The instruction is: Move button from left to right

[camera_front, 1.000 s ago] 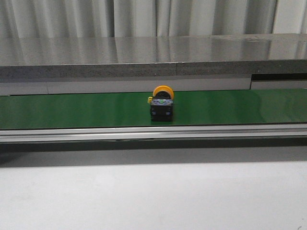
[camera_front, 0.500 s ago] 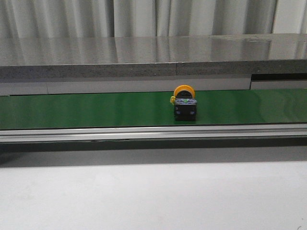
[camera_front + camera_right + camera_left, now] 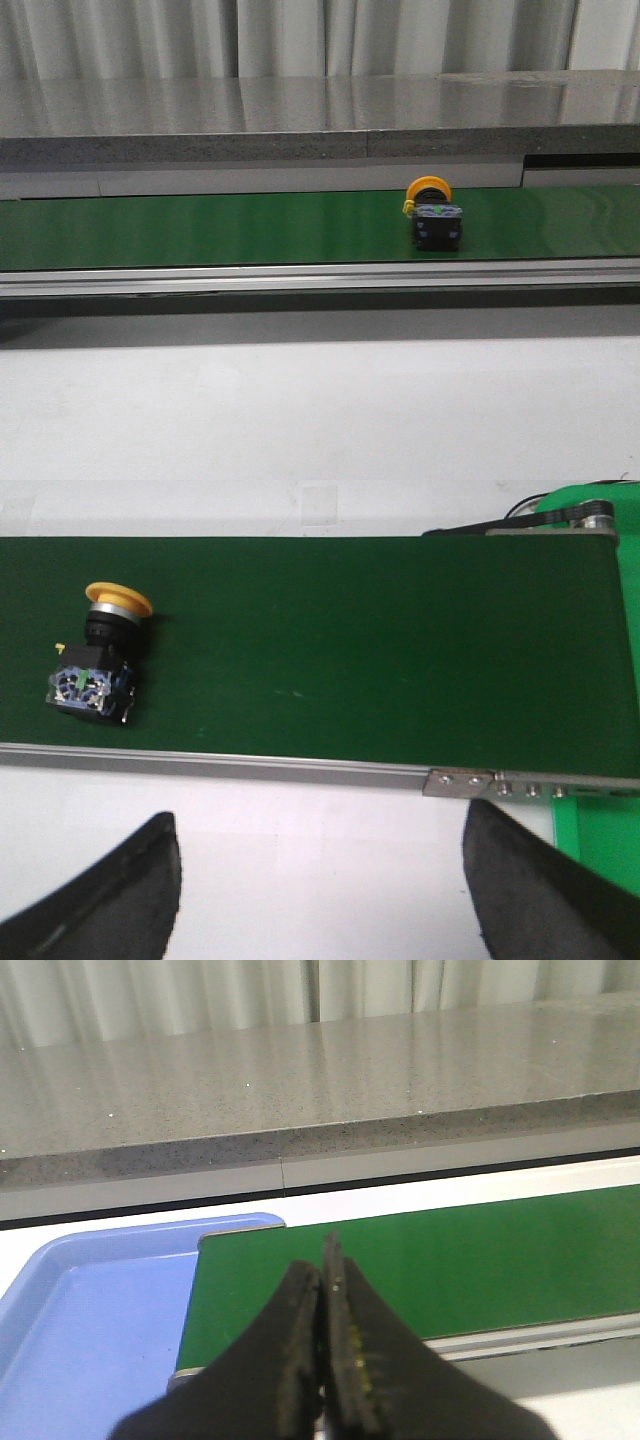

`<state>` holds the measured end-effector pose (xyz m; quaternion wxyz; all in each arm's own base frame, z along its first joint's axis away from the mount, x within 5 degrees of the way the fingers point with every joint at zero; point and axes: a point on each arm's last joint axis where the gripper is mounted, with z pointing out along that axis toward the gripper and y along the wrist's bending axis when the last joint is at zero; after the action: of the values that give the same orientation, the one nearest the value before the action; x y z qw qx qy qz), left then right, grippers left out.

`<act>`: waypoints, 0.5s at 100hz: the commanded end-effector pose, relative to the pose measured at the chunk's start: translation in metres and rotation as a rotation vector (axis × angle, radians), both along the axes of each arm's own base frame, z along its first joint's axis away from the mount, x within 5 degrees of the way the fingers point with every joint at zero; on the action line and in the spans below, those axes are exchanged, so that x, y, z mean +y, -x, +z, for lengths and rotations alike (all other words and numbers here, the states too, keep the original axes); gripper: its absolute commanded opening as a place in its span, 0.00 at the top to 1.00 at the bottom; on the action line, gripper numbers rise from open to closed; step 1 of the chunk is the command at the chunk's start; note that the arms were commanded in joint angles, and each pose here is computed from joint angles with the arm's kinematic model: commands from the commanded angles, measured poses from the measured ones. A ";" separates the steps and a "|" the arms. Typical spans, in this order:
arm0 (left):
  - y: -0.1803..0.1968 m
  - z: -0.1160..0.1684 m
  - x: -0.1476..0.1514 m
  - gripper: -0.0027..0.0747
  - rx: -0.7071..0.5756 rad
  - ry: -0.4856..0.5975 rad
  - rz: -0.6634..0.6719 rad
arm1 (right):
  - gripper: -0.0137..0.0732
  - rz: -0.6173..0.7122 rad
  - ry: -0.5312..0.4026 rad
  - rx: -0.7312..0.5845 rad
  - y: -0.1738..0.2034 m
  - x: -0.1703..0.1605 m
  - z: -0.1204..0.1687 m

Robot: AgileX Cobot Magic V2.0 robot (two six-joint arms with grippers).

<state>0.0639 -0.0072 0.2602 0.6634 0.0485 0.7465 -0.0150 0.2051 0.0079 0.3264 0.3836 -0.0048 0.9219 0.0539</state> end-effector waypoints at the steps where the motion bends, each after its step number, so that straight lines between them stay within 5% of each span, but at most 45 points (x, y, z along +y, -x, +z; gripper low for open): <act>1: -0.001 0.015 0.001 0.99 -0.094 0.023 0.009 | 0.18 0.050 -0.003 -0.079 -0.019 0.006 0.015; 50: -0.001 0.015 0.001 0.99 -0.094 0.023 0.009 | 0.18 0.224 0.007 0.034 -0.101 0.060 -0.029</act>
<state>0.0639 -0.0072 0.2602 0.6634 0.0485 0.7465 -0.0150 0.2945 0.0621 0.2812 0.3111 -0.1047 0.9404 0.0892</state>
